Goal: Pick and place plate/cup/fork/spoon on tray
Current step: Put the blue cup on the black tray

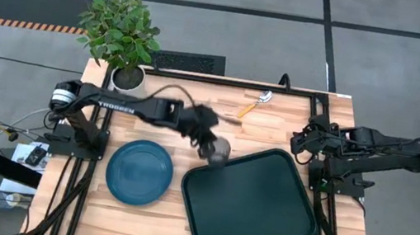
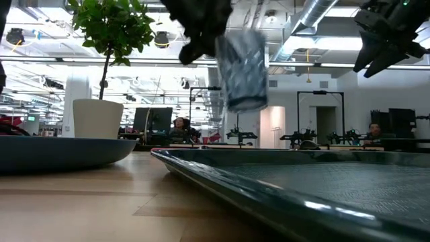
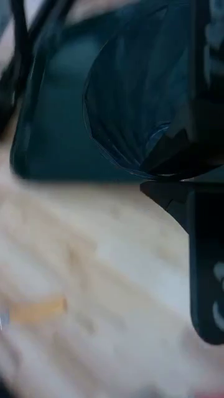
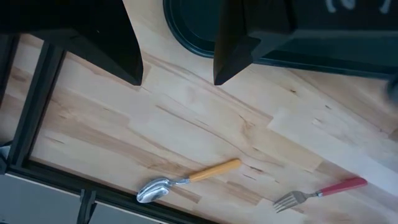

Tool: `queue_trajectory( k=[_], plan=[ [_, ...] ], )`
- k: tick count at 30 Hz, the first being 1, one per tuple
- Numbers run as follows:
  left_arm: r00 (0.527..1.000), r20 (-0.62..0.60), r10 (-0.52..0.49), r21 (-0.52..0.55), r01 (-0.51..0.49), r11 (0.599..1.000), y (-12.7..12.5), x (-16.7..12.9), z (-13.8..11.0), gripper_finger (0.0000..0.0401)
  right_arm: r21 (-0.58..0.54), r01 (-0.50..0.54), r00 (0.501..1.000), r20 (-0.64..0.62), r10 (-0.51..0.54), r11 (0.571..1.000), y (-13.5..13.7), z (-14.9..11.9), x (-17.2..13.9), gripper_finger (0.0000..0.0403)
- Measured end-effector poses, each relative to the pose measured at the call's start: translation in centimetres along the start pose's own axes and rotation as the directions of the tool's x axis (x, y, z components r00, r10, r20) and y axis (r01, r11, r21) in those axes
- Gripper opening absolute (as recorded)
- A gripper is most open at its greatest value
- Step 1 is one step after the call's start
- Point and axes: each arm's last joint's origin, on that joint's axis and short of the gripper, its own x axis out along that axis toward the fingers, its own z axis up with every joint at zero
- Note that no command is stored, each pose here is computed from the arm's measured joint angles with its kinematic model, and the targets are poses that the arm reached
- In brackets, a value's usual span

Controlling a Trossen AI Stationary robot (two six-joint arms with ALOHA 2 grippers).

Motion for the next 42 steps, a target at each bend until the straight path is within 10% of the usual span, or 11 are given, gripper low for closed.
queue_trajectory(
  k=[27,42],
  plan=[
    [0.991,0.0,-0.134,0.162,0.132,0.978,-10.1,6.3,-0.2,0.0,0.006,-0.014,1.0,-0.028,0.014,1.0,0.0,-0.1,0.0,0.022],
    [0.978,-0.14,0.152,0.204,-0.122,0.971,-10.1,3.8,-4.7,0.0,0.001,-0.015,0.999,-0.05,0.015,1.0,0.0,-0.2,0.0,0.022]
  ],
)
